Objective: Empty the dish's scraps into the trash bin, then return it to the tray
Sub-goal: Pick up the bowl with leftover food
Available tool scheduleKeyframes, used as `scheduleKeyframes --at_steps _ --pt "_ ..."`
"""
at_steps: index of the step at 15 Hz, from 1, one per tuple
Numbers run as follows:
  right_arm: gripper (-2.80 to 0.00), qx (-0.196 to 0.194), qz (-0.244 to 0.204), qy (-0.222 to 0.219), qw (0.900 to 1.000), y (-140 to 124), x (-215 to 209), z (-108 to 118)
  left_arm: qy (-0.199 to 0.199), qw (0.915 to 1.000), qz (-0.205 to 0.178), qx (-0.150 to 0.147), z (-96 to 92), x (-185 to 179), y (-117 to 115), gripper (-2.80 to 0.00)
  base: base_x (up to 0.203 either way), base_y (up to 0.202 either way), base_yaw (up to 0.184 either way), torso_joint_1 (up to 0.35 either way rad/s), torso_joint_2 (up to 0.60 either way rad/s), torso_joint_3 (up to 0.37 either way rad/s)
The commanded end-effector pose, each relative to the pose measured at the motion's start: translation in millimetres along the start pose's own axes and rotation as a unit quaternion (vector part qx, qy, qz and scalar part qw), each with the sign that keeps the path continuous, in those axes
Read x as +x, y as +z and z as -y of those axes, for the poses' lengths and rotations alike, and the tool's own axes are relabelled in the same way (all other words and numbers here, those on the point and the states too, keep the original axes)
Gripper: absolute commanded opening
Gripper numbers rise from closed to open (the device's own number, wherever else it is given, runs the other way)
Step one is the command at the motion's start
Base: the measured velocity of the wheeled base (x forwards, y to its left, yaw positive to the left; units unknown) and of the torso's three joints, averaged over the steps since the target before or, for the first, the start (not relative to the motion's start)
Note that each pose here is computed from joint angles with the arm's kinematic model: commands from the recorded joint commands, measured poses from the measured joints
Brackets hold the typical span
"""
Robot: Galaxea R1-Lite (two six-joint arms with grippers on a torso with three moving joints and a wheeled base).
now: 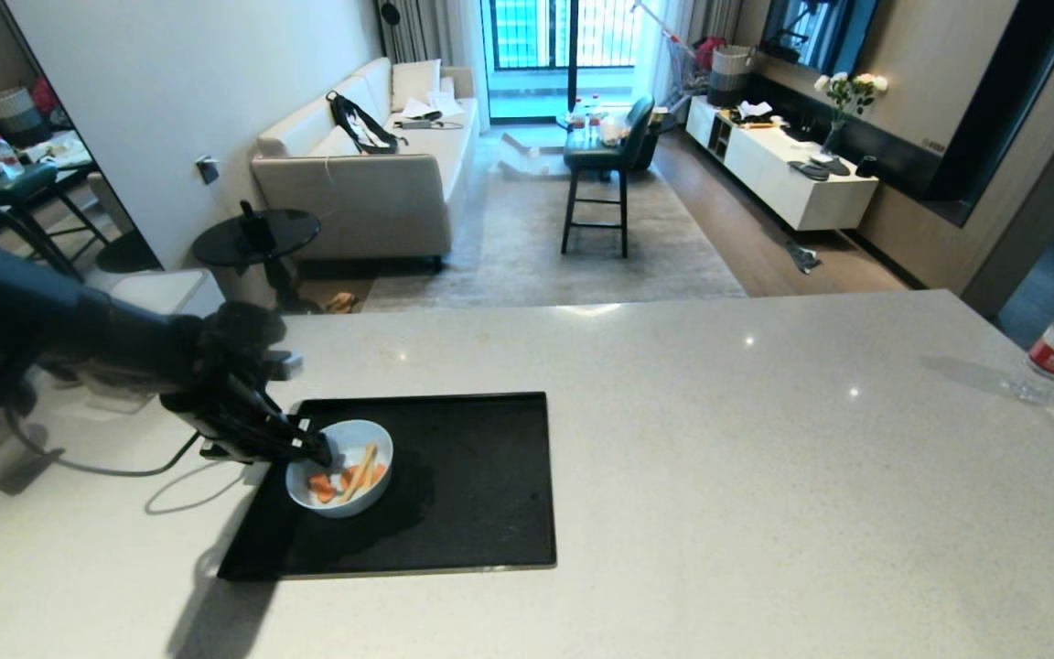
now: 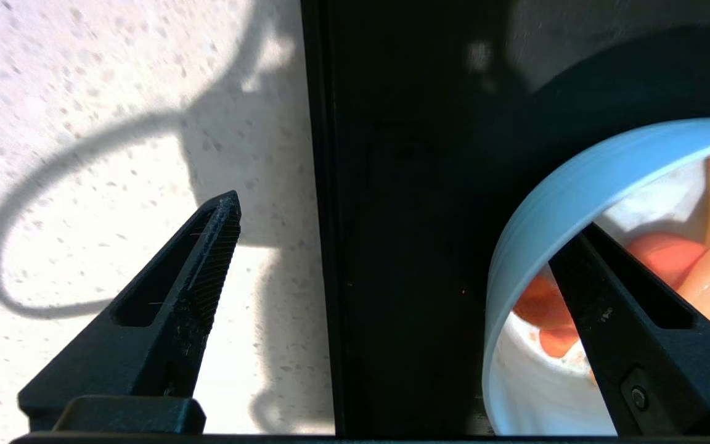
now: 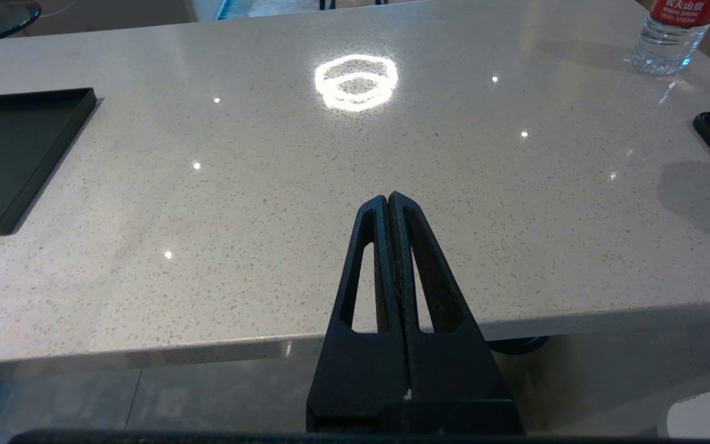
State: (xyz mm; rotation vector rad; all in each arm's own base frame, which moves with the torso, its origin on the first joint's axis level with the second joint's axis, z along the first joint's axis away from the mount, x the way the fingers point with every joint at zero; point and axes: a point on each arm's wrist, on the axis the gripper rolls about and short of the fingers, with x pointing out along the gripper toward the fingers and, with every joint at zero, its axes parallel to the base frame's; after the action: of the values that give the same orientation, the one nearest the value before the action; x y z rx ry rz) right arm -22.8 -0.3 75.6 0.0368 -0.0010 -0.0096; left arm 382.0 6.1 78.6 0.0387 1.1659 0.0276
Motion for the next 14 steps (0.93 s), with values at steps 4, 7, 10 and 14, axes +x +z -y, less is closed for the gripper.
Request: scheduleKeyframes --at_steps 4,7,10,14 --pt "-2.8 0.0 0.001 0.0 1.0 0.1 0.0 0.0 0.0 1.0 -0.007 0.0 0.1 -1.5 -5.7 -2.8 0.0 0.0 0.0 0.0 0.0 0.0" --pt "-2.8 0.0 0.001 0.0 1.0 0.2 0.0 0.0 0.002 1.0 0.002 -0.003 -2.3 -13.3 -7.3 -2.8 0.0 0.0 0.0 0.0 0.0 0.0" --pt "-2.8 0.0 0.001 0.0 1.0 0.2 0.0 0.0 0.004 0.9999 0.005 -0.008 -6.5 -26.0 -15.1 -2.8 0.0 0.0 0.0 0.0 0.0 0.0" --pt "-2.8 0.0 0.001 0.0 1.0 0.2 0.0 0.0 0.004 0.9999 0.004 -0.009 -6.5 -39.2 -26.9 -2.8 0.0 0.0 0.0 0.0 0.0 0.0"
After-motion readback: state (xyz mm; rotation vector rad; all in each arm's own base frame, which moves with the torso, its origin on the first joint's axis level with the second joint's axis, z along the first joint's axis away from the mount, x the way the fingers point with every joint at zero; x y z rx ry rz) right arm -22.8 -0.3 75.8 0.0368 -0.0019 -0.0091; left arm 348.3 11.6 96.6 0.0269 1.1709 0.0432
